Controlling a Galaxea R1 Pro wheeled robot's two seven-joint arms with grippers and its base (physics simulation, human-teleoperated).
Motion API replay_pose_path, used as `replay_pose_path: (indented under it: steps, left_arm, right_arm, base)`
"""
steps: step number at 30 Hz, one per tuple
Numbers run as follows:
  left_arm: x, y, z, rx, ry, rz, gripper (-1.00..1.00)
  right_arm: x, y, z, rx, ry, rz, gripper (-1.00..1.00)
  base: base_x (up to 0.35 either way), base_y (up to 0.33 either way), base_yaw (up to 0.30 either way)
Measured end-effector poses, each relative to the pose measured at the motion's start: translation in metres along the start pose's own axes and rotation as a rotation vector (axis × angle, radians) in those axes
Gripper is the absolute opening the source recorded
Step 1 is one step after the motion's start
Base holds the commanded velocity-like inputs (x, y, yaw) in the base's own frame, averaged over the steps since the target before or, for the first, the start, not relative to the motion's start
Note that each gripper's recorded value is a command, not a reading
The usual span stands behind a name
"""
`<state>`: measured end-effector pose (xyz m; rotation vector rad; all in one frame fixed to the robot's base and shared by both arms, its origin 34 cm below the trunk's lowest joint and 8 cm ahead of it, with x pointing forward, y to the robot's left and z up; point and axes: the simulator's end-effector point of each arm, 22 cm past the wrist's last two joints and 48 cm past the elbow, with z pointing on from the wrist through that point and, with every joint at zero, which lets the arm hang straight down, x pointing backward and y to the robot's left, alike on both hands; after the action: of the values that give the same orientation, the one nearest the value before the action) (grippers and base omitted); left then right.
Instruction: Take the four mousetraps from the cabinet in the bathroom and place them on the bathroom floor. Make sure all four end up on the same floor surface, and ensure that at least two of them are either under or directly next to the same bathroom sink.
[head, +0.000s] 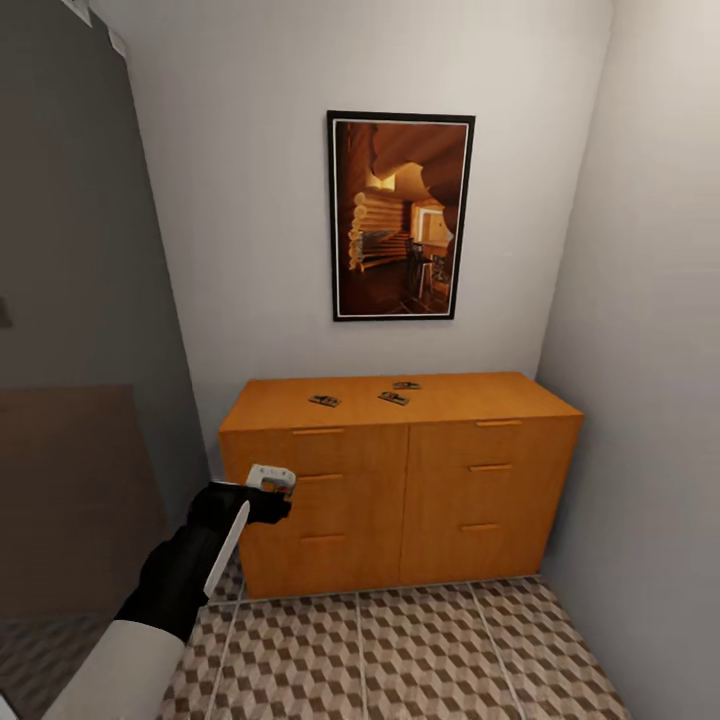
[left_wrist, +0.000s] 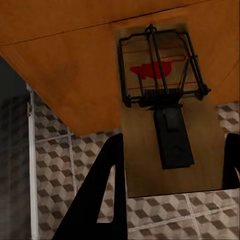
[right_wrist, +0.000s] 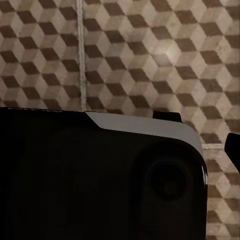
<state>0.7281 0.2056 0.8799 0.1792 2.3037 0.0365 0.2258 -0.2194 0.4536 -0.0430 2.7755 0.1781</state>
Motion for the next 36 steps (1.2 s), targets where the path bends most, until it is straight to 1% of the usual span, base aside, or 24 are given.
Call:
replay_pose_path:
  steps: [1,3,5,6,7,8,10,11,12,14,16,18,19,20,21,22,23,26,28,31,32,33,36]
  left_arm:
    - [0.010,-0.002,0.006,0.004,0.024,0.000,-1.00]
    - [0.024,-0.007,0.017,0.013,0.054,0.000,-1.00]
    - [0.034,-0.010,0.025,0.017,0.066,0.000,-1.00]
    - [0.043,-0.013,0.034,0.020,0.071,0.000,-1.00]
    - [0.049,-0.013,0.039,0.021,0.073,0.000,-1.00]
    - [0.059,-0.015,0.048,0.023,0.072,0.001,-1.00]
    - [0.072,-0.016,0.059,0.024,0.072,0.001,-1.00]
    - [0.084,-0.017,0.068,0.025,0.071,0.001,-1.00]
    - [0.092,-0.018,0.072,0.026,0.070,0.001,-1.00]
    - [0.120,-0.020,0.088,0.028,0.063,0.001,-1.00]
    - [0.142,-0.020,0.098,0.029,0.052,0.000,-1.00]
    - [0.156,-0.021,0.103,0.030,0.044,0.000,-1.00]
    - [0.169,-0.021,0.106,0.030,0.035,-0.001,-1.00]
    - [0.183,-0.022,0.109,0.030,0.033,-0.001,-1.00]
    - [0.198,-0.022,0.110,0.031,0.042,0.000,-1.00]
    - [0.214,-0.022,0.111,0.031,0.059,0.001,-1.00]
    - [0.222,-0.023,0.111,0.032,0.070,0.000,-1.00]
    - [0.257,-0.023,0.109,0.033,0.125,0.000,-1.00]
    - [0.272,-0.023,0.107,0.033,0.147,0.000,-1.00]
    - [0.300,-0.024,0.102,0.035,0.181,-0.001,-1.00]
    - [0.308,-0.025,0.101,0.036,0.190,-0.002,-1.00]
    - [0.322,-0.027,0.097,0.038,0.207,-0.002,-1.00]
    - [0.347,-0.029,0.091,0.041,0.232,-0.005,-1.00]
  right_arm:
    - [0.000,0.000,0.000,0.000,0.000,0.000,1.00]
    - [0.000,0.000,0.000,0.000,-0.001,0.000,1.00]
    - [0.000,0.000,0.000,0.000,-0.001,0.000,1.00]
    - [0.000,0.000,0.000,-0.001,-0.001,0.000,1.00]
    - [-0.001,0.000,0.000,-0.001,-0.002,0.000,1.00]
    - [-0.001,0.000,0.000,-0.001,-0.002,0.000,1.00]
    - [-0.001,0.000,0.000,0.000,-0.003,-0.001,1.00]
    - [-0.001,0.000,0.000,0.000,-0.004,-0.002,1.00]
    - [-0.001,0.000,0.000,0.000,-0.005,-0.002,1.00]
    - [-0.002,-0.001,0.000,0.000,-0.007,-0.002,1.00]
    - [-0.003,-0.001,0.000,0.000,-0.010,-0.003,1.00]
    - [-0.004,-0.001,0.000,0.001,-0.013,-0.004,1.00]
    - [-0.004,-0.002,0.000,0.001,-0.013,-0.004,1.00]
    - [-0.005,-0.002,0.000,0.002,-0.016,-0.005,1.00]
    - [-0.007,-0.003,0.001,0.002,-0.020,-0.006,1.00]
    - [-0.009,-0.004,0.001,0.004,-0.024,-0.006,1.00]
    - [-0.010,-0.004,0.001,0.004,-0.027,-0.007,1.00]
    - [-0.017,-0.007,0.002,0.008,-0.043,-0.009,1.00]
    - [-0.029,-0.008,0.003,0.010,-0.071,-0.013,1.00]
    - [-0.059,-0.013,0.004,0.017,-0.142,-0.024,1.00]
    - [-0.065,-0.015,0.004,0.020,-0.156,-0.027,1.00]
    - [-0.076,-0.021,0.004,0.028,-0.180,-0.032,1.00]
    - [-0.100,-0.035,0.002,0.050,-0.231,-0.044,1.00]
  base:
    - [-0.029,-0.014,0.000]
    - [-0.017,-0.008,0.000]
    - [-0.010,-0.005,0.000]
    - [-0.006,-0.003,0.000]
    - [-0.004,-0.002,0.000]
    - [-0.003,-0.002,0.000]
    - [-0.002,-0.001,0.000]
    - [-0.001,-0.001,0.000]
    - [0.000,0.000,0.000]
    - [0.000,0.000,0.000]
    - [0.000,0.000,0.000]
    - [0.000,0.000,0.000]
    - [0.000,0.000,0.000]
    - [0.000,0.000,0.000]
    - [0.000,0.000,0.000]
    - [0.000,0.000,0.000]
    - [0.000,0.000,0.000]
    - [0.000,0.000,0.000]
    - [0.000,0.000,0.000]
    - [0.000,0.000,0.000]
    - [0.000,0.000,0.000]
    - [0.000,0.000,0.000]
    - [0.000,0.000,0.000]
